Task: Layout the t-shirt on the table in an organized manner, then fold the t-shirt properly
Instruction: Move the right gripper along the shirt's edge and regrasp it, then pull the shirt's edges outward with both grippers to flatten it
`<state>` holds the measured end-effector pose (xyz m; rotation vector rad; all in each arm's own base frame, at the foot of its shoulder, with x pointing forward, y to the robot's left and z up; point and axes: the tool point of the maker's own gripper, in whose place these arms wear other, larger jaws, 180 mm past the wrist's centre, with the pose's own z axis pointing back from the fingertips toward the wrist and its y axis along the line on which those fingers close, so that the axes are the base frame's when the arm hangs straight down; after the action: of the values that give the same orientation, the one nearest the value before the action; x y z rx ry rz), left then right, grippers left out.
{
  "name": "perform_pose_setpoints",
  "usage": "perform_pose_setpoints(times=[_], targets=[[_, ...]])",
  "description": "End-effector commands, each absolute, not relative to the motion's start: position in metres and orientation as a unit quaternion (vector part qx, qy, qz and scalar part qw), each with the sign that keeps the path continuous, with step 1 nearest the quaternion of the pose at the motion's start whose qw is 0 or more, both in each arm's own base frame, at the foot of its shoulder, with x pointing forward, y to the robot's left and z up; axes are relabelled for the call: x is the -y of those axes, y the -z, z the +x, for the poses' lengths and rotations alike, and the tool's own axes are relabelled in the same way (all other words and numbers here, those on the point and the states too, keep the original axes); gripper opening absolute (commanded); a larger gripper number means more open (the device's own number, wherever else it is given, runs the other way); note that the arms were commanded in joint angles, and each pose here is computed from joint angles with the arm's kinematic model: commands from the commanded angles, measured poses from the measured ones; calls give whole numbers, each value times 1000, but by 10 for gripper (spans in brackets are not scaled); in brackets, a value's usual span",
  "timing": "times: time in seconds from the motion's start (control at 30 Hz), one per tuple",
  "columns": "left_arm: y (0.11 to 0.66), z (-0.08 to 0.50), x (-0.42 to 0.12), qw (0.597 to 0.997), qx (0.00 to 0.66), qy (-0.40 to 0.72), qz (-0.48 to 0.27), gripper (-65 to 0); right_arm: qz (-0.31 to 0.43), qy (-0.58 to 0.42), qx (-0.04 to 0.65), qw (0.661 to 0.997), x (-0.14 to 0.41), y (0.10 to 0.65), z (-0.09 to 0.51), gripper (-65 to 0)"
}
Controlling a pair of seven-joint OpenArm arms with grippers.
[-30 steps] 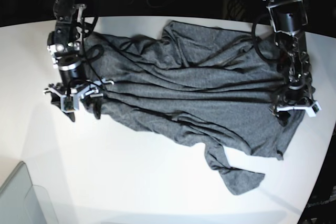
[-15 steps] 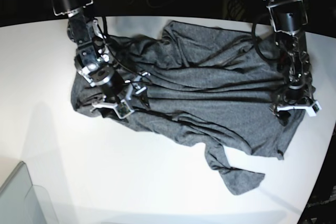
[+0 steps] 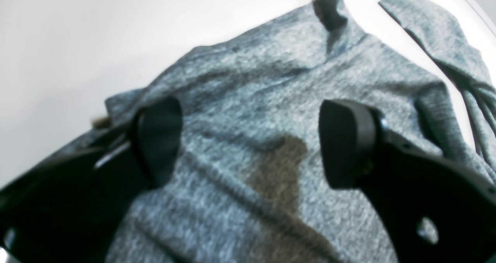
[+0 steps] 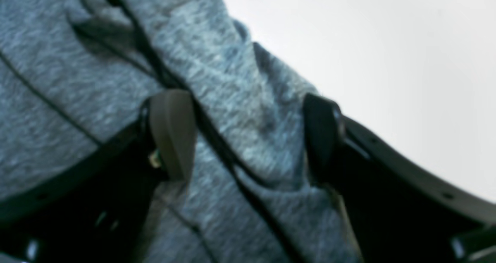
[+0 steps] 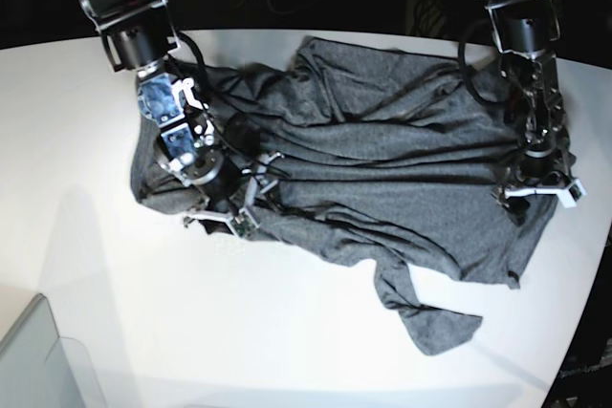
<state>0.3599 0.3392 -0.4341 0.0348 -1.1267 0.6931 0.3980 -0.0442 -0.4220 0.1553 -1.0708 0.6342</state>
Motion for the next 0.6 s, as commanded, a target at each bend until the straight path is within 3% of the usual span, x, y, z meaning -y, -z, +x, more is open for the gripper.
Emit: perform_pose_setpoints(times=[0.0, 0.23, 0.57], targets=[[470, 334, -332, 824, 447, -347, 12, -109, 67, -292, 523, 798, 48, 405, 414, -324], [474, 329, -331, 827, 441, -347, 14, -109, 49, -229, 543, 806, 81, 390, 438, -631], [476, 326, -331, 828, 440, -347, 15, -109, 24, -23, 584, 811, 170, 363, 465, -650]])
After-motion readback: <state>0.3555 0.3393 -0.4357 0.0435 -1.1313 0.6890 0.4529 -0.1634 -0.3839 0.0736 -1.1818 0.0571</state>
